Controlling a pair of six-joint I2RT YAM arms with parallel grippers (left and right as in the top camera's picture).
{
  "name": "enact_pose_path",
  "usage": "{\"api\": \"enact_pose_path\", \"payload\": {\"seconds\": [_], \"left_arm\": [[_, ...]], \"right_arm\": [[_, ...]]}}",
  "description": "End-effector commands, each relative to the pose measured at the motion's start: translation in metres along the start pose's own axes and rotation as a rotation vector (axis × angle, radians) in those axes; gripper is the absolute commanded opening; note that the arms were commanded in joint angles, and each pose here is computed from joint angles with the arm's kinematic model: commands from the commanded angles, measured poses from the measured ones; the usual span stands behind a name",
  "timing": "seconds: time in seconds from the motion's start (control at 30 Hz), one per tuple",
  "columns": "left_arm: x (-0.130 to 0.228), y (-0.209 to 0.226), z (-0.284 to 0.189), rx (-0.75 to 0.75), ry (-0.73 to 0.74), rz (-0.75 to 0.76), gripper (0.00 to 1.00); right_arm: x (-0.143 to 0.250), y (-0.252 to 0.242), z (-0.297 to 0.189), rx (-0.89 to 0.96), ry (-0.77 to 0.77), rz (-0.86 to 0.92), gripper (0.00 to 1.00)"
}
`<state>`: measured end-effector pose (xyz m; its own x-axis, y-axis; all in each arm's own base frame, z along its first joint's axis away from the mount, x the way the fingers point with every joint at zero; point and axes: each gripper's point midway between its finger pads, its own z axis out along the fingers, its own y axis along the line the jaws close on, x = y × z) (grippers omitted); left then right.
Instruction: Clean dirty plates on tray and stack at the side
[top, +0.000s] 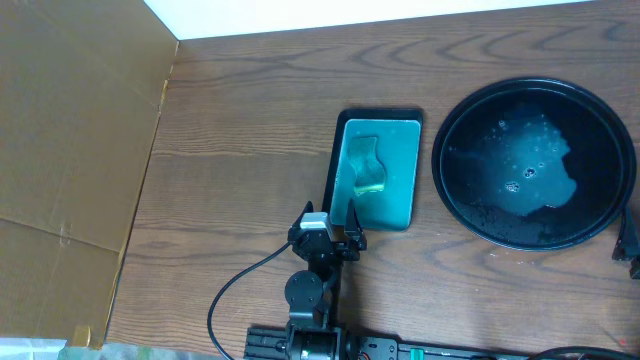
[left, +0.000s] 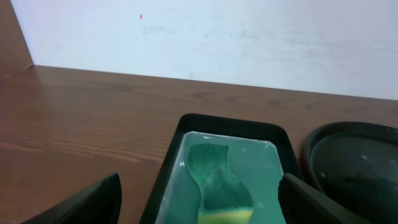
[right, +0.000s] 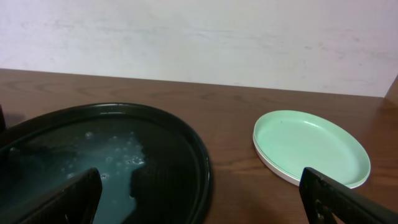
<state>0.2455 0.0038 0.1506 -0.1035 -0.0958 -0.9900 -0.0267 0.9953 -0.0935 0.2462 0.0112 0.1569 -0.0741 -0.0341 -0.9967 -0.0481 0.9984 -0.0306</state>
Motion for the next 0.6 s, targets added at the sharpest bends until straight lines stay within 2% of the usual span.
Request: {"api": "enact_pose_path", "payload": {"seconds": [0.0, 0.27, 0.57], "left_arm": [[0.0142, 0.0035, -0.0002, -0.018, 0.049, 0.023, 0.81], [0.0144, 0.0012, -0.0002, -0.006, 0.05, 0.101, 0.8], [0.0137, 0.0011, -0.0002, -0.005, 0.047, 0.104, 0.81]], "right_arm": [[0.0006, -0.0024, -0.0003, 0.01, 0.0, -0.007, 0.99], [0.0006, -0.0024, -0.0003, 0.01, 0.0, -0.007, 0.99], [0.0006, -0.0024, -0.0003, 0.01, 0.0, -0.007, 0.99]]}}
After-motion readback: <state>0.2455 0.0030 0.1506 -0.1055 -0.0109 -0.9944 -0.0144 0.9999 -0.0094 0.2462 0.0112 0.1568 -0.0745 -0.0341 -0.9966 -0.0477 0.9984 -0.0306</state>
